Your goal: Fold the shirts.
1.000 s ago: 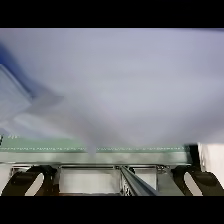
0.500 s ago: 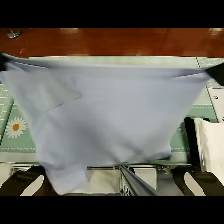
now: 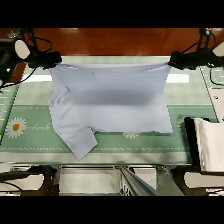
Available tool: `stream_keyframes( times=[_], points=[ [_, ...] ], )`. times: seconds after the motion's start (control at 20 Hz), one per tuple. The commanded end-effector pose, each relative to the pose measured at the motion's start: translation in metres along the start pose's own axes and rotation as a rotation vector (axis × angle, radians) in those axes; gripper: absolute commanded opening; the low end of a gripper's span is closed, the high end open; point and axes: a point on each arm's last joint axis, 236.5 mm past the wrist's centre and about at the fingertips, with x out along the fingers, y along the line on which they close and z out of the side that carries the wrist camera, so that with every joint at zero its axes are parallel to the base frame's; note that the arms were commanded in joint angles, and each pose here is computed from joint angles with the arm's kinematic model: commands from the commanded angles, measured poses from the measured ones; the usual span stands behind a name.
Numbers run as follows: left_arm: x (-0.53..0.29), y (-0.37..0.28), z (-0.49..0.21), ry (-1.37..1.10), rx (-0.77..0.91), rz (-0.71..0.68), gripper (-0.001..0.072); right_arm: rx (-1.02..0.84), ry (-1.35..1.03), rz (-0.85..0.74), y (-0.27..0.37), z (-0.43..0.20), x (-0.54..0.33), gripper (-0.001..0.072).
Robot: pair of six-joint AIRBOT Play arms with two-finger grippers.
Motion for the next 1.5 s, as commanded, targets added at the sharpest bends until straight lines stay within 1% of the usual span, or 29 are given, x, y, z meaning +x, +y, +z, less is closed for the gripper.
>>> stream_keyframes(
  times=[0.0, 0.1, 0.15, 0.25, 0.3, 0.5, 0.55, 0.6, 0.65, 0.75, 0.8, 0.9, 0.95, 1.0, 1.1, 1.2, 1.3, 1.35, 1.45],
  points=[
    [0.036, -0.011, 0.005, 0.04, -0.179, -0.117, 0.0019, 0.073, 0.08, 0.032, -0.016, 0.014, 0.047, 0.0016],
    [0.026, -0.014, -0.013, 0.125, -0.077, -0.17, 0.0019, 0.086, 0.168, 0.038, -0.026, -0.001, 0.038, 0.0017],
    [0.018, -0.011, -0.036, 0.225, -0.003, -0.186, 0.0019, 0.076, 0.241, 0.045, -0.031, -0.016, 0.028, 0.0017],
    [0.002, 0.004, -0.102, 0.51, 0.119, -0.204, 0.0019, 0.024, 0.437, 0.063, -0.035, -0.061, 0.01, 0.0017],
    [0.004, 0.011, -0.122, 0.58, 0.137, -0.206, 0.002, 0.031, 0.491, 0.053, -0.039, -0.076, 0.009, 0.0017],
    [0.051, 0.029, -0.17, 0.647, 0.007, -0.155, 0.002, 0.085, 0.547, 0.036, -0.048, -0.121, 0.051, 0.0017],
    [0.057, 0.031, -0.178, 0.677, -0.031, -0.141, 0.0027, 0.122, 0.558, 0.034, -0.047, -0.129, 0.061, 0.0138],
    [0.054, 0.032, -0.185, 0.72, -0.05, -0.134, 0.0217, 0.142, 0.579, 0.048, -0.044, -0.133, 0.061, 0.0525],
    [0.045, 0.035, -0.185, 0.755, -0.048, -0.138, 0.0703, 0.131, 0.582, 0.061, -0.042, -0.129, 0.053, 0.0622],
    [0.016, 0.046, -0.173, 0.78, -0.012, -0.16, 0.0705, 0.11, 0.538, 0.03, -0.053, -0.107, 0.017, 0.0622],
    [0.003, 0.054, -0.166, 0.755, -0.025, -0.159, 0.0705, 0.096, 0.512, -0.033, -0.071, -0.099, -0.009, 0.0621],
    [-0.025, 0.078, -0.163, 0.677, -0.076, -0.144, 0.0703, 0.121, 0.458, -0.13, -0.1, -0.104, -0.052, 0.0615],
    [-0.038, 0.093, -0.174, 0.652, -0.127, -0.128, 0.0703, 0.169, 0.411, -0.138, -0.107, -0.116, -0.067, 0.0614],
    [-0.05, 0.107, -0.194, 0.653, -0.172, -0.117, 0.0703, 0.219, 0.358, -0.132, -0.107, -0.132, -0.075, 0.0614],
    [-0.067, 0.121, -0.249, 0.663, -0.298, -0.128, 0.0702, 0.31, 0.262, -0.067, -0.088, -0.172, -0.081, 0.0614],
    [-0.066, 0.109, -0.275, 0.575, -0.453, -0.215, 0.0702, 0.369, 0.197, 0.0, -0.065, -0.205, -0.079, 0.0614],
    [-0.06, 0.096, -0.298, 0.497, -0.579, -0.26, 0.0701, 0.41, 0.212, 0.082, -0.043, -0.231, -0.079, 0.0614],
    [-0.058, 0.087, -0.308, 0.485, -0.615, -0.292, 0.0701, 0.42, 0.224, 0.103, -0.037, -0.239, -0.08, 0.0614],
    [-0.06, 0.07, -0.332, 0.539, -0.628, -0.336, 0.0701, 0.419, 0.245, 0.113, -0.033, -0.246, -0.082, 0.0614]
  ],
)
